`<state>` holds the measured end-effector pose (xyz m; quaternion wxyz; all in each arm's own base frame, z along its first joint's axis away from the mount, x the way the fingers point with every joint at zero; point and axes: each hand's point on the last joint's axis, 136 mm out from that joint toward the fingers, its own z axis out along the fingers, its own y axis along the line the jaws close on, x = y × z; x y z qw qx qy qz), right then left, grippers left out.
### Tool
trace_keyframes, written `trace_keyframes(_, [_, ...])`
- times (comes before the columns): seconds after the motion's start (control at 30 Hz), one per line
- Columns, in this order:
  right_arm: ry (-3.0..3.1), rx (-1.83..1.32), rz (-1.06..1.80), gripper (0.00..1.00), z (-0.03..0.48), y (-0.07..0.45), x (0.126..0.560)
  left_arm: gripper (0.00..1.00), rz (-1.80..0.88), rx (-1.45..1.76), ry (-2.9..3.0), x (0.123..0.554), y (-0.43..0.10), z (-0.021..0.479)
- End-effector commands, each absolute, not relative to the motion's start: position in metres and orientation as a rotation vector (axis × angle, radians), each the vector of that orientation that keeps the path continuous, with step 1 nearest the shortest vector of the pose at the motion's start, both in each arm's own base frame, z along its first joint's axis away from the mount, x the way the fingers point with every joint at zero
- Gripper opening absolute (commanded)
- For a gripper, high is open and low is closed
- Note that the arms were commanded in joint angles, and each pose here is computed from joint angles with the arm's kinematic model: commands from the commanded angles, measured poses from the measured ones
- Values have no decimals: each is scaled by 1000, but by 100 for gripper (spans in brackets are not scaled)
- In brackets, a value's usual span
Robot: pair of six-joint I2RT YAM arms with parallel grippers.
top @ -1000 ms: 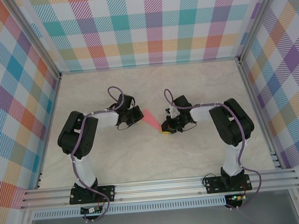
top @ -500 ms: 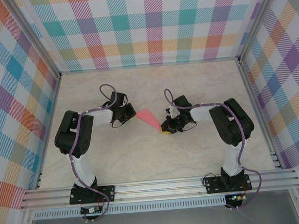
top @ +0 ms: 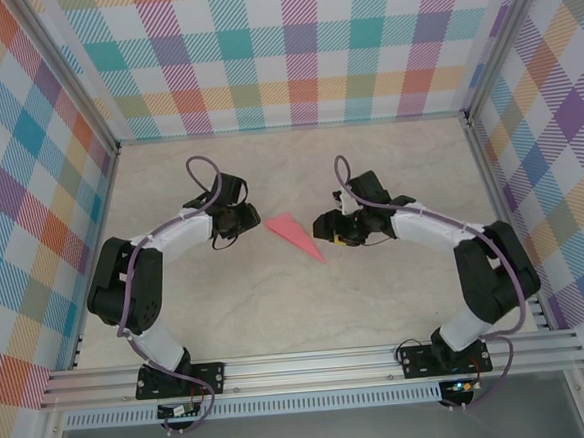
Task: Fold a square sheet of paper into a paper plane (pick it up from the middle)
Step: Fold the wing for the fifth time at the center of the table, then move a paper plane to the center of the table.
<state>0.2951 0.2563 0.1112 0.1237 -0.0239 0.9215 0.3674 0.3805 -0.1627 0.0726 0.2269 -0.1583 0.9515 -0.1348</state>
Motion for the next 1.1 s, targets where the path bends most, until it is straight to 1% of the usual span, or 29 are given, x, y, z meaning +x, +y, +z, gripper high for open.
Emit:
trace_keyframes(0.0, [2702, -15, 819, 68, 102, 221, 291, 54, -263, -366, 2649, 363, -175, 84])
trace_keyframes(0.1, [2676, 15, 630, 76, 98, 194, 292, 60, -211, -308, 2655, 357, -195, 87])
trace_keyframes(0.2, [2659, 54, 478, 87, 92, 170, 292, 65, -118, -244, 2663, 353, -214, 86])
trace_keyframes(0.33, [2647, 95, 366, 94, 87, 150, 292, 68, -13, -174, 2680, 354, -237, 79])
trace_keyframes(0.47, [2649, 124, 297, 96, 85, 138, 292, 69, 63, -108, 2707, 359, -259, 67])
trace_keyframes(0.63, [2644, 138, 284, 97, 88, 133, 290, 69, 125, -50, 2736, 366, -277, 52])
trace_keyframes(0.83, [2650, 147, 266, 97, 88, 130, 287, 68, 176, -47, 2735, 366, -279, 50])
trace_keyframes(1.0, [2660, 158, 256, 97, 86, 129, 287, 64, 167, -91, 2712, 362, -274, 60])
trace_keyframes(1.07, [2664, 161, 253, 97, 85, 129, 287, 61, 153, -110, 2707, 360, -272, 62])
